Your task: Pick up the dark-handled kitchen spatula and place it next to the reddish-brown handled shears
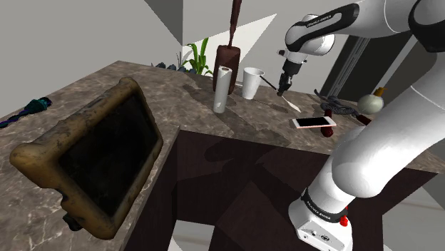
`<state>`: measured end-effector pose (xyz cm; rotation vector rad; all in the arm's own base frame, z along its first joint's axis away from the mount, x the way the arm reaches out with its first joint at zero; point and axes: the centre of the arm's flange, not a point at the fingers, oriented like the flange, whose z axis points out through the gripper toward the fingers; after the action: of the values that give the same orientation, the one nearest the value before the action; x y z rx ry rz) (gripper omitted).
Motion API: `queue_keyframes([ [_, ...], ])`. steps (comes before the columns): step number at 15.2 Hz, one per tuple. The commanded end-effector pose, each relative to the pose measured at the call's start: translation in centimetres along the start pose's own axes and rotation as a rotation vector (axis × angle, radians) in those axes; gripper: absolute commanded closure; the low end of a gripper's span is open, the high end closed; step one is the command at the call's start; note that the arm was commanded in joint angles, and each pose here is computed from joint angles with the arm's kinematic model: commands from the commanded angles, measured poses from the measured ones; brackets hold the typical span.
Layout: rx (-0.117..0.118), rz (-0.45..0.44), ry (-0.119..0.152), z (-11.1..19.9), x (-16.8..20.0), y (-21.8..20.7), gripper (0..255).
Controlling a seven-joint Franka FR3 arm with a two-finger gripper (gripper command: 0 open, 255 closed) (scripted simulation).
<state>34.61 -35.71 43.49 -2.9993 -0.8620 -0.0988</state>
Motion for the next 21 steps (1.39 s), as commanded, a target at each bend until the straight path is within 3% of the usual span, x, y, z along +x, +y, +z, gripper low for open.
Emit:
queue_keyframes([
  [1,-0.001,0.000,0.000,1.2,-0.2,0.0,255],
  [15,-0.001,0.000,0.000,8.4,-0.6,0.0,255],
  [21,-0.001,0.000,0.000,8.4,-0.6,0.0,255],
])
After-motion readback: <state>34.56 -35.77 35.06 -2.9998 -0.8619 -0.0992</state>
